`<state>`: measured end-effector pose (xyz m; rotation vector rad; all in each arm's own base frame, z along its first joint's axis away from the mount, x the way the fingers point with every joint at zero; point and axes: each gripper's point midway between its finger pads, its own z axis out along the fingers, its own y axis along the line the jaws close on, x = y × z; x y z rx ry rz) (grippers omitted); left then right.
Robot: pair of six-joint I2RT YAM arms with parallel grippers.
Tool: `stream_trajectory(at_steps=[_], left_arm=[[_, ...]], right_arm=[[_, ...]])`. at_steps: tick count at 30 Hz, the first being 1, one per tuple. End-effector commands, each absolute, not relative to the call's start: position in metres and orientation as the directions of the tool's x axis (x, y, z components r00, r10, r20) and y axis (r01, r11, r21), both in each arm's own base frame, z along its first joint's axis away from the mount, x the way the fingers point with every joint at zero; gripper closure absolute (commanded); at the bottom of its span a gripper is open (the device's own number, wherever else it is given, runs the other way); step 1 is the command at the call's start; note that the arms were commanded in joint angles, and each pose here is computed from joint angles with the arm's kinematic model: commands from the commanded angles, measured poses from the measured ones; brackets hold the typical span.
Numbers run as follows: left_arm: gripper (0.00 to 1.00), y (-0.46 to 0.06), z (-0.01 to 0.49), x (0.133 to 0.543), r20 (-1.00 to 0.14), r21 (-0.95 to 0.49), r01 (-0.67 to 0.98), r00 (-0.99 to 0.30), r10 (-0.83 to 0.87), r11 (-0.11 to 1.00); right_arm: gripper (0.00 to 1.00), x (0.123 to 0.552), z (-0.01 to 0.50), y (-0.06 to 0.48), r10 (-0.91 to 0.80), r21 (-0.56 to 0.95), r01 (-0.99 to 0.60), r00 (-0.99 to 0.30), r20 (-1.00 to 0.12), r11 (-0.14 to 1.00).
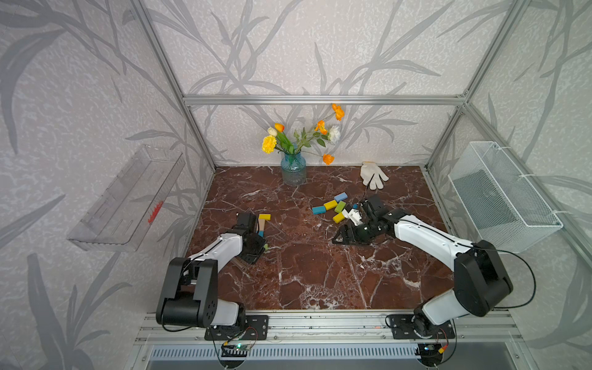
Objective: Assemble the letter c with building blocks
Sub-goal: Assemble the building block at the center of the board, then pick up the building block from the center of the board.
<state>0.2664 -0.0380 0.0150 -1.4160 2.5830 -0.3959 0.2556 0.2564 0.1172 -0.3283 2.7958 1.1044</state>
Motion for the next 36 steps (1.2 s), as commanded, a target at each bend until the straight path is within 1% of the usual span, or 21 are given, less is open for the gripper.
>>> stream_trajectory(at_steps=[1,7,10,16,22,29,36], left_arm=[[1.0,-0.031,-0.001,0.248,0.004,-0.227,-0.833,-0.519,-0.855,0.505],[1.0,-0.029,0.007,0.24,0.001,-0.218,-0.834,-0.52,-0.854,0.508],[1.0,-0.024,0.016,0.23,-0.012,-0.183,-0.839,-0.52,-0.854,0.513],[1.0,-0.016,0.038,0.219,-0.046,-0.132,-0.816,-0.562,-0.826,0.563],[1.0,-0.028,0.052,0.234,-0.047,-0.156,-0.757,-0.636,-0.77,0.635],[1.0,-0.054,0.057,0.26,-0.079,-0.112,-0.605,-0.785,-0.614,0.788],[1.0,-0.065,0.048,0.272,-0.071,-0.068,-0.53,-0.843,-0.534,0.845]], right_arm=[[0.17,0.258,0.129,0.26,-0.16,0.662,-0.261,-0.965,-0.21,0.702],[0.17,0.258,0.129,0.26,-0.161,0.662,-0.263,-0.964,-0.212,0.702],[0.17,0.259,0.13,0.26,-0.158,0.664,-0.261,-0.964,-0.213,0.701],[0.17,0.26,0.13,0.263,-0.152,0.671,-0.258,-0.965,-0.214,0.695],[0.18,0.261,0.13,0.266,-0.151,0.677,-0.257,-0.966,-0.212,0.69],[0.19,0.261,0.131,0.267,-0.154,0.681,-0.26,-0.965,-0.214,0.685],[0.18,0.26,0.131,0.267,-0.159,0.68,-0.264,-0.964,-0.214,0.684]])
